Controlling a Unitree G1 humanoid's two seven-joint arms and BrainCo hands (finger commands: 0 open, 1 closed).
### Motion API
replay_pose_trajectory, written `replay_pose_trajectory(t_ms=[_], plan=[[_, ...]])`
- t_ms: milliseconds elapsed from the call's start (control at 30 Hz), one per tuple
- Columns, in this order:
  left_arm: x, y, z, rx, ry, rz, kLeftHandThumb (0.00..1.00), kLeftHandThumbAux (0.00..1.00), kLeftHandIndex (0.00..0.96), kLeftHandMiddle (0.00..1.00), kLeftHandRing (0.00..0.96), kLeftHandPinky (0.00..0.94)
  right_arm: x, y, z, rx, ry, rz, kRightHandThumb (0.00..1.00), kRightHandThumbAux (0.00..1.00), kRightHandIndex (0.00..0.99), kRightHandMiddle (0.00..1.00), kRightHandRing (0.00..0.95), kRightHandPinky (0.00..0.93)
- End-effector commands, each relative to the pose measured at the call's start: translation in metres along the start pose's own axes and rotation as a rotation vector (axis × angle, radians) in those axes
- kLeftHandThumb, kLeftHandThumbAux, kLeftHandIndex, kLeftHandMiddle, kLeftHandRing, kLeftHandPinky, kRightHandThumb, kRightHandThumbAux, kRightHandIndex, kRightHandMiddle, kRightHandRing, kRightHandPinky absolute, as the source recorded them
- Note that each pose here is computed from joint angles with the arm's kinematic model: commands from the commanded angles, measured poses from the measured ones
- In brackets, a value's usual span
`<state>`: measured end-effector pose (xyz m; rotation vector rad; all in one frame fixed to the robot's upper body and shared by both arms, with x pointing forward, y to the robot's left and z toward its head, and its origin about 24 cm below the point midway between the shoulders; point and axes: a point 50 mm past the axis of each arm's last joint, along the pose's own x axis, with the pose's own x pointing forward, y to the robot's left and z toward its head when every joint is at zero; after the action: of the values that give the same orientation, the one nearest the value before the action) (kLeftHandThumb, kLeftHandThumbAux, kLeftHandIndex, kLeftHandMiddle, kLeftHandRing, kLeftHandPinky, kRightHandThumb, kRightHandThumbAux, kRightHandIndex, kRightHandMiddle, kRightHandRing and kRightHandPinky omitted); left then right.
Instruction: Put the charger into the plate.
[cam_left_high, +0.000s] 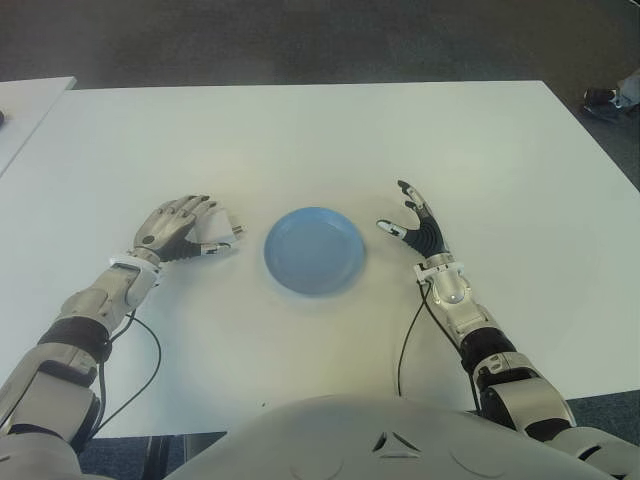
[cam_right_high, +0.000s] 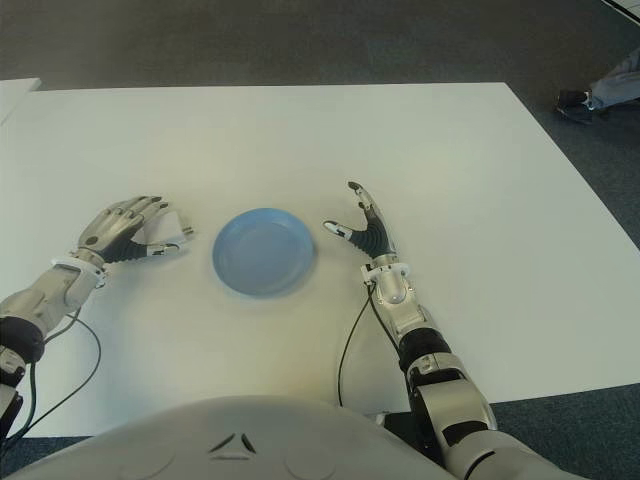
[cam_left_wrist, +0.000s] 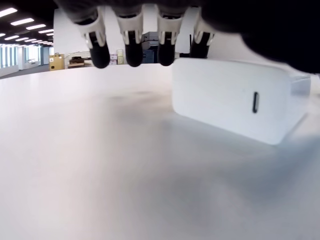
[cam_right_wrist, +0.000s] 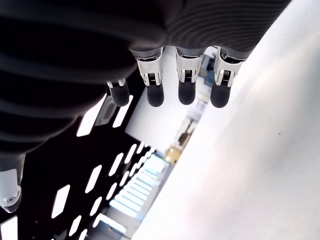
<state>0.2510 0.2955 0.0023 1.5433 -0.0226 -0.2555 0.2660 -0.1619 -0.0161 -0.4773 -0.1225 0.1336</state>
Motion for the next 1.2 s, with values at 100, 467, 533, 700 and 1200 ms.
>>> replay_pose_trajectory(t_ms=[100,467,533,700,1200], plan=[[0.0049,-0.0021,0.0044,-0.038,0.021,0.030,0.373,0.137,0.000,0.000,0.000,0.000,-0.0462,0.0261,-0.0341,0.040,0.194,0.064,0.075,0.492,0.000,0.008,0.040,0.088],[0.0068,-0.0048,0.0087,-0.045,0.034,0.038,0.374,0.154,0.000,0.000,0.000,0.000,-0.0467,0.0265,-0.0332,0.035,0.183,0.062,0.078,0.512,0.000,0.010,0.042,0.088],[0.0067,-0.0054,0.0088,-0.042,0.037,0.038,0.373,0.158,0.000,0.000,0.000,0.000,-0.0469,0.0267,-0.0330,0.035,0.182,0.062,0.078,0.514,0.000,0.009,0.040,0.089],[0.0072,-0.0067,0.0097,-0.036,0.043,0.038,0.375,0.168,0.000,0.000,0.000,0.000,-0.0467,0.0267,-0.0328,0.037,0.181,0.062,0.078,0.515,0.000,0.005,0.037,0.090],[0.0069,-0.0064,0.0109,-0.003,0.049,0.051,0.414,0.202,0.000,0.000,0.000,0.016,-0.0460,0.0267,-0.0320,0.043,0.184,0.056,0.075,0.512,0.000,0.007,0.043,0.099]])
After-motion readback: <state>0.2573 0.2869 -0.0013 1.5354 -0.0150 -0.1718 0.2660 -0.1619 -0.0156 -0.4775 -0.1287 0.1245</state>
